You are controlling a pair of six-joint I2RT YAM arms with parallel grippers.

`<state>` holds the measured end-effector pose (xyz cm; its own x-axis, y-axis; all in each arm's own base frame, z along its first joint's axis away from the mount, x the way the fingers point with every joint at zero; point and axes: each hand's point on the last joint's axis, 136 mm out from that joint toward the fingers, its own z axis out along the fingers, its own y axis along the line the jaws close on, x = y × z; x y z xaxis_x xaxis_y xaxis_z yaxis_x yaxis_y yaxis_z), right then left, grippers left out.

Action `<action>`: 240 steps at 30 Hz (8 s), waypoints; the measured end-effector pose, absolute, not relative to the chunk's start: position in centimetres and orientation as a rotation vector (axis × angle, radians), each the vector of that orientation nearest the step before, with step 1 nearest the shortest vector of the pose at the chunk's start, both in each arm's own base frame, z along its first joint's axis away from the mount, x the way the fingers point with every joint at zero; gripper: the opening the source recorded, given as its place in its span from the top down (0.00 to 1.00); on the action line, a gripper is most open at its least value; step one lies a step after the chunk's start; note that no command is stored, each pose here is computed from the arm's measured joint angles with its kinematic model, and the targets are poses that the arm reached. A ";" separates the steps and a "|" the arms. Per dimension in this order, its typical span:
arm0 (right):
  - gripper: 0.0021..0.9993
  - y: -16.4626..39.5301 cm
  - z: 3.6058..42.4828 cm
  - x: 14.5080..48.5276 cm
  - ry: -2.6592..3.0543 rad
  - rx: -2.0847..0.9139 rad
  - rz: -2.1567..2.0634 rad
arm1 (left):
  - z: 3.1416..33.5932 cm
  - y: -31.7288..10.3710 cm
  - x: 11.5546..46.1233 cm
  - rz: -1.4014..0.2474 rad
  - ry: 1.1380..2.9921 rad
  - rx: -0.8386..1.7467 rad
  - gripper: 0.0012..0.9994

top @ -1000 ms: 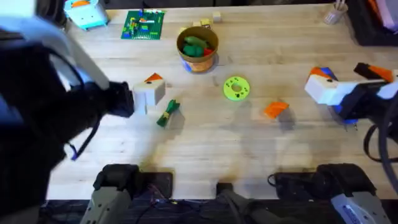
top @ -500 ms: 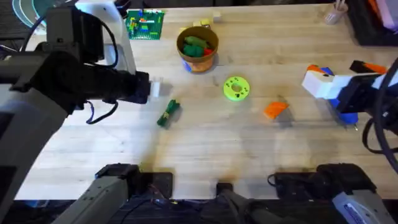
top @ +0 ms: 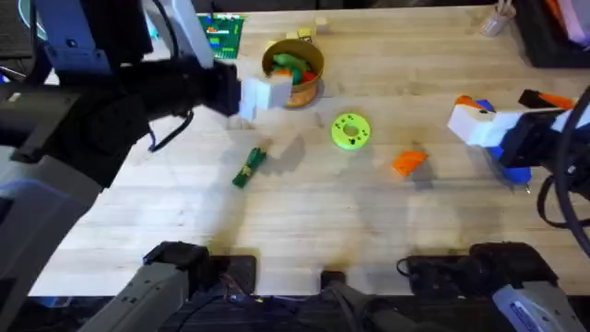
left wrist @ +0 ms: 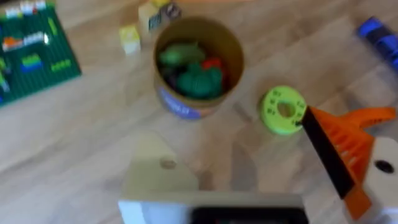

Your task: Pick up the gripper from the table and insert it into the empty holder that is missing its gripper. Then pick up a screw, insert it into the mounting hole, and use the screwdriver to tighten it. Finally, clean up the table by picking up the vegetable and placing it into the bucket.

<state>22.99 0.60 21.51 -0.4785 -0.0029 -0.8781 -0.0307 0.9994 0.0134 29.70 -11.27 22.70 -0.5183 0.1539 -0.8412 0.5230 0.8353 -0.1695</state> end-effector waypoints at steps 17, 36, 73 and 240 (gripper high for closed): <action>0.01 0.6 21.5 23.0 2.070 -0.023 0.033 | 26.2 -14.7 29.9 -0.755 1.983 0.417 0.01; 0.01 0.6 21.5 23.0 2.070 -0.023 0.033 | 21.2 -22.4 21.7 -0.721 1.674 0.851 0.01; 0.01 0.6 21.5 23.0 2.070 -0.023 0.033 | 16.3 -18.9 15.1 -0.783 1.464 0.818 0.01; 0.99 26.9 16.9 21.6 2.410 -0.334 2.081 | 16.3 -19.0 15.0 -0.903 1.538 0.715 0.01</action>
